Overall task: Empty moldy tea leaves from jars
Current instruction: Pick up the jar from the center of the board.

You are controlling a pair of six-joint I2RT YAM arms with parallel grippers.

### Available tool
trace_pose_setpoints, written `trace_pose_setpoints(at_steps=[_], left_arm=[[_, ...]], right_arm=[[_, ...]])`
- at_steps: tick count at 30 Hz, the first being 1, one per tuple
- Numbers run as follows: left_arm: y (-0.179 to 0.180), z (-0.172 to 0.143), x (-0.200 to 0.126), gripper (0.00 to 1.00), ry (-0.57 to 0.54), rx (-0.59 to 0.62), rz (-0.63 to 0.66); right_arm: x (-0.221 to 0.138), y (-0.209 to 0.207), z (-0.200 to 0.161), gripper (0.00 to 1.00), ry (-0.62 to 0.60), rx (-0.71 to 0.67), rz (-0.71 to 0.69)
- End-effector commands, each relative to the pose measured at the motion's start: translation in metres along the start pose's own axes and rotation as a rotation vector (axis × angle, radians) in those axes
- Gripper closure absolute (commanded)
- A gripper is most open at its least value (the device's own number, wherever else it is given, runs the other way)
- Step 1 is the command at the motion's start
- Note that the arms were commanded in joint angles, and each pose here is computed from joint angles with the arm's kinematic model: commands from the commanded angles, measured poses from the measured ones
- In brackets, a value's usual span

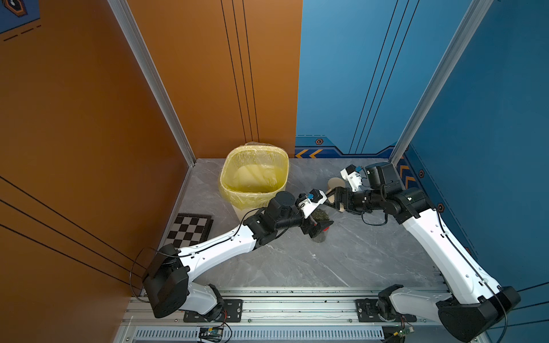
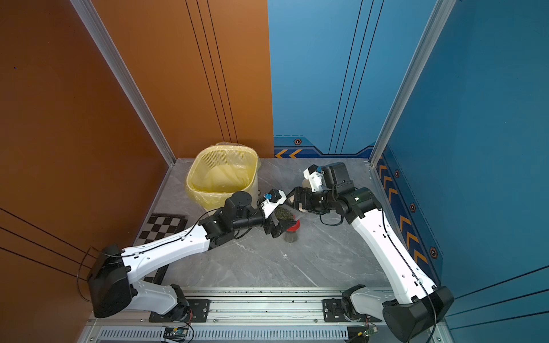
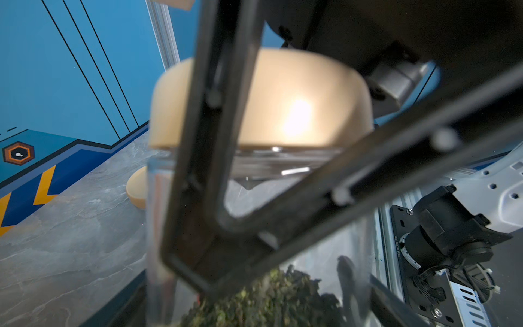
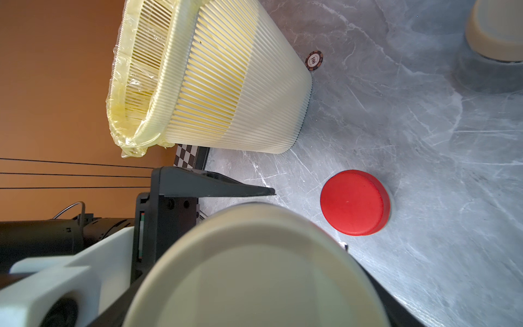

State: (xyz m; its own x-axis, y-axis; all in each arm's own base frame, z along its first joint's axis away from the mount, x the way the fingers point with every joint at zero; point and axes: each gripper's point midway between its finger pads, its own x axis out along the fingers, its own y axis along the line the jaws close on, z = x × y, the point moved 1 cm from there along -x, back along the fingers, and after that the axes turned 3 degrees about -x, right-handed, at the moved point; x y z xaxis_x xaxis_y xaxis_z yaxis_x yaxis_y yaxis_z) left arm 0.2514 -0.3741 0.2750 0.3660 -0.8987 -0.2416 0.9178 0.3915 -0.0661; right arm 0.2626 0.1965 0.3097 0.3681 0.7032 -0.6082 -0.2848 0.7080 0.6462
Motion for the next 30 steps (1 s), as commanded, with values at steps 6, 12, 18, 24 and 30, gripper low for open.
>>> trace_pose_setpoints(at_steps=[6, 12, 18, 24, 30], left_arm=[[0.002, 0.001, -0.001, 0.06, -0.032, 0.002, -0.021], [0.004, 0.0, -0.001, 0.05, -0.035, -0.008, -0.009], [0.005, -0.005, -0.003, 0.06, -0.032, -0.012, -0.004], [0.006, -0.008, -0.004, 0.06, -0.055, -0.017, -0.001], [0.008, -0.007, -0.009, 0.06, -0.075, -0.016, 0.016]], right_arm=[[-0.002, 0.016, 0.009, 0.56, -0.023, -0.003, 0.084], [0.001, 0.012, 0.007, 0.56, -0.021, -0.005, 0.065], [0.005, 0.015, 0.005, 0.56, -0.015, -0.022, 0.055], [0.006, 0.016, 0.002, 0.56, -0.011, -0.027, 0.049], [0.009, 0.016, -0.001, 0.56, -0.003, -0.032, 0.04]])
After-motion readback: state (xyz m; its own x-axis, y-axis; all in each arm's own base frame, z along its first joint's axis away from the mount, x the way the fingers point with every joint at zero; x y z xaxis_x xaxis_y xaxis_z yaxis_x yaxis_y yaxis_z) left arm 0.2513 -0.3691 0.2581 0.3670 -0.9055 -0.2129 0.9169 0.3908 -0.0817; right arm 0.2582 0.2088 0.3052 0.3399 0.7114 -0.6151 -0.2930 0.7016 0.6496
